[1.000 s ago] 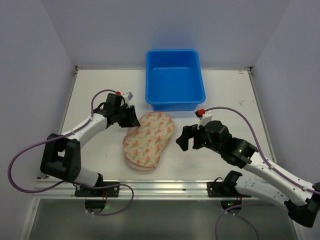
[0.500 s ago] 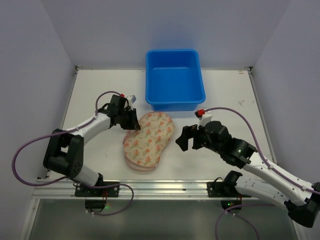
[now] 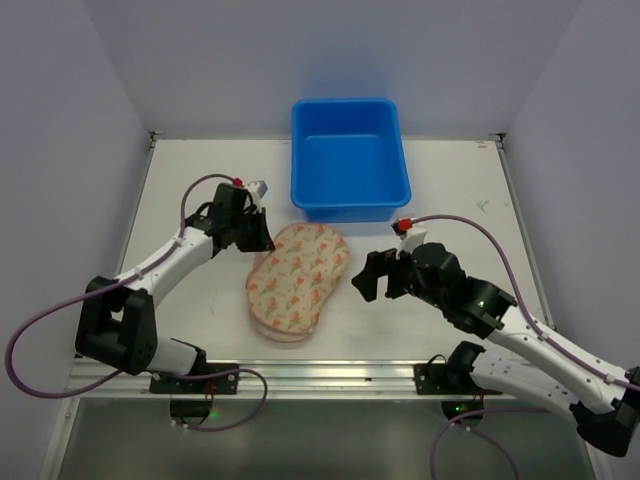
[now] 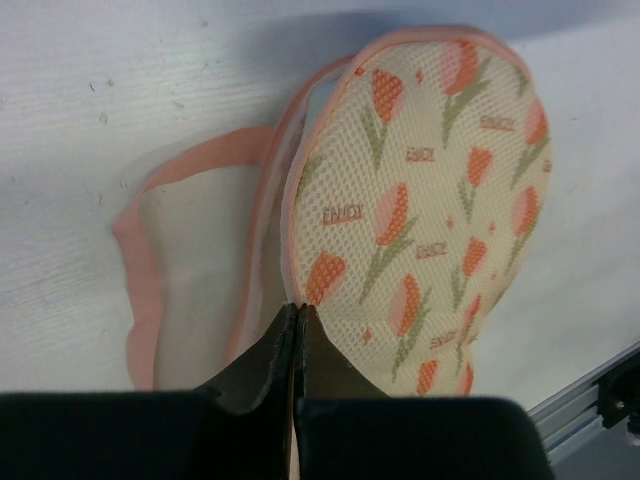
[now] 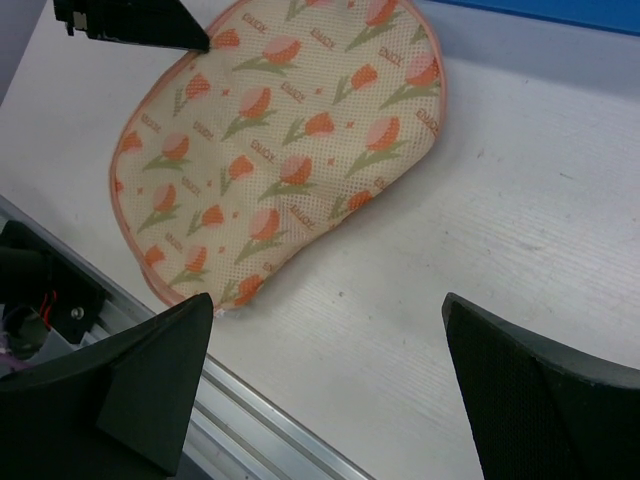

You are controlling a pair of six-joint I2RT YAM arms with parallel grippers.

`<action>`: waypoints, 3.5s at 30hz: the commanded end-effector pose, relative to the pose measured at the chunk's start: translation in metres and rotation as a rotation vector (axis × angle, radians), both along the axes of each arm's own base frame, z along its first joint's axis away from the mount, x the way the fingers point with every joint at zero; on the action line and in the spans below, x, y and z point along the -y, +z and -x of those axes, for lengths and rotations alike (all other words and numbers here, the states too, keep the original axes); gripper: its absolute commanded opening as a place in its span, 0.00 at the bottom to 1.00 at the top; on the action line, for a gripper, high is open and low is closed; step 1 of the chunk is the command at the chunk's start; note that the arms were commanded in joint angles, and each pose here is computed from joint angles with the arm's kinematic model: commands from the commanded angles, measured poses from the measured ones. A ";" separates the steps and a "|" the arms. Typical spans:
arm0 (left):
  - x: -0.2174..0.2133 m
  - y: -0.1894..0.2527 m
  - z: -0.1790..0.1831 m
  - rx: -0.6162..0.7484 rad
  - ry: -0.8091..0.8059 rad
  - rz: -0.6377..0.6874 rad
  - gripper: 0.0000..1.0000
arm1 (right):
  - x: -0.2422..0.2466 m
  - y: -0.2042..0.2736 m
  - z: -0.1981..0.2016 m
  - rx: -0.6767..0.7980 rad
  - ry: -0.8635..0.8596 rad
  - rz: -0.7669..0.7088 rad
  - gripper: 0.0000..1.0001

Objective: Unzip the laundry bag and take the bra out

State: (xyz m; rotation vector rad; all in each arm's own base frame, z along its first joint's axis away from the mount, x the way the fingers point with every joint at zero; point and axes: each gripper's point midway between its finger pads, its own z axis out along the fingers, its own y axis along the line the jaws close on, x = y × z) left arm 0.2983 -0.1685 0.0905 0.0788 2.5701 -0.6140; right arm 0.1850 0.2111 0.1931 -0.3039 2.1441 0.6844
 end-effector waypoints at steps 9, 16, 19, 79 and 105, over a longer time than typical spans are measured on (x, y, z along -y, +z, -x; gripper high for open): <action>0.124 0.130 0.026 0.214 -0.120 0.280 0.00 | 0.036 0.052 -0.010 0.175 -0.167 -0.110 0.99; 0.230 0.146 0.076 0.198 -0.291 0.409 0.14 | 0.088 0.087 -0.001 0.329 -0.329 -0.233 0.99; 0.274 0.135 0.099 0.177 -0.364 0.415 0.31 | 0.108 0.100 0.008 0.396 -0.366 -0.297 0.99; -0.153 0.053 -0.008 0.335 0.533 -0.151 1.00 | -0.115 -0.118 -0.159 -0.036 0.152 0.280 0.71; -0.152 0.045 -0.010 0.303 0.520 -0.097 1.00 | -0.104 -0.011 -0.135 0.199 0.215 0.134 0.00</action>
